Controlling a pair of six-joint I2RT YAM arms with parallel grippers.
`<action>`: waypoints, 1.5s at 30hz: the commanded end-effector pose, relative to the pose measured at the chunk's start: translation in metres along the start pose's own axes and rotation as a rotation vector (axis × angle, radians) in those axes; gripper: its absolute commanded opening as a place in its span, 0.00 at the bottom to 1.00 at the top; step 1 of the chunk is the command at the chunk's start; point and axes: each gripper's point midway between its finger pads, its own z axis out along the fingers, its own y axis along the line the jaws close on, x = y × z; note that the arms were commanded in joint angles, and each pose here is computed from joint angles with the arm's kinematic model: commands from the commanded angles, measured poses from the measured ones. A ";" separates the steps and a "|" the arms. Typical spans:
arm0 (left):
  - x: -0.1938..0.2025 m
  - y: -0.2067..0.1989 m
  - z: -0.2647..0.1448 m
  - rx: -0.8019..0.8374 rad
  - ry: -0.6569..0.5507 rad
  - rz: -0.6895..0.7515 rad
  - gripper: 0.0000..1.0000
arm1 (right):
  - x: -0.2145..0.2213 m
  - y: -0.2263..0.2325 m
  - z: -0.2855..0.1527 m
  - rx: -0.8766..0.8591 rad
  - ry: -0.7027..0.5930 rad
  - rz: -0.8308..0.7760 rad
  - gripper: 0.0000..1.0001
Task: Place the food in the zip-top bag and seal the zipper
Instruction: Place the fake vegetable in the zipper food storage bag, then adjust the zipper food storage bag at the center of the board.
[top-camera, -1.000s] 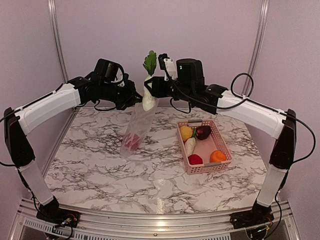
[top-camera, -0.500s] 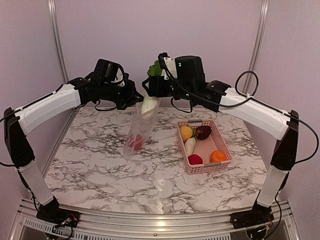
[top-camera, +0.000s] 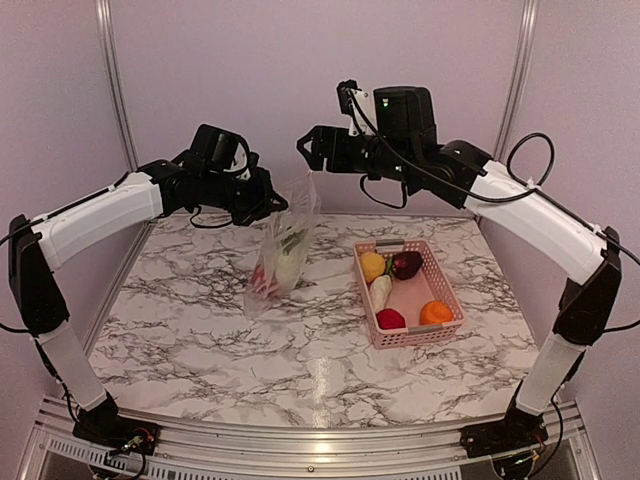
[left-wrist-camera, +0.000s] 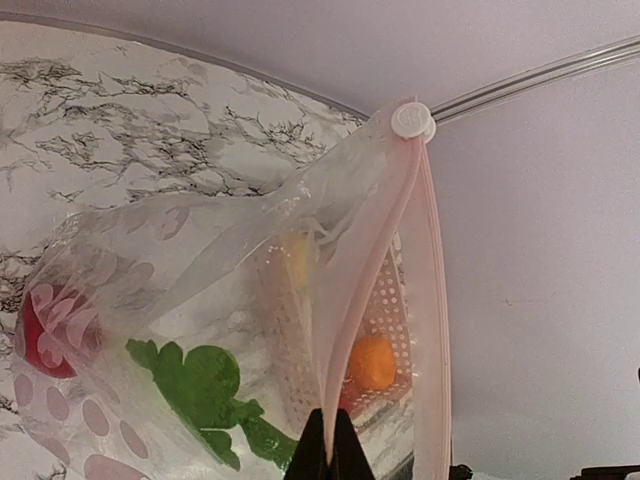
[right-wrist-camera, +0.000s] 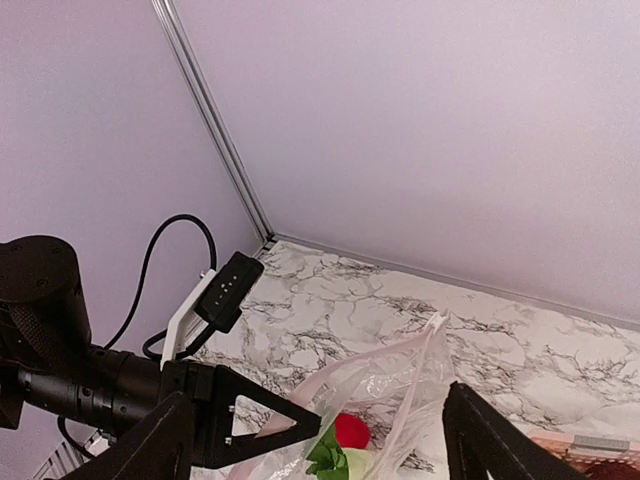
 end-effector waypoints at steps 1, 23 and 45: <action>-0.023 -0.025 -0.032 0.004 -0.069 0.146 0.00 | -0.013 -0.014 -0.025 0.045 -0.015 0.012 0.82; -0.066 0.021 -0.126 -0.478 -0.208 0.492 0.00 | 0.029 -0.112 -0.046 0.152 0.114 0.100 0.75; 0.009 0.025 -0.028 -0.162 0.106 0.238 0.00 | 0.170 -0.197 -0.052 0.233 0.488 0.314 0.71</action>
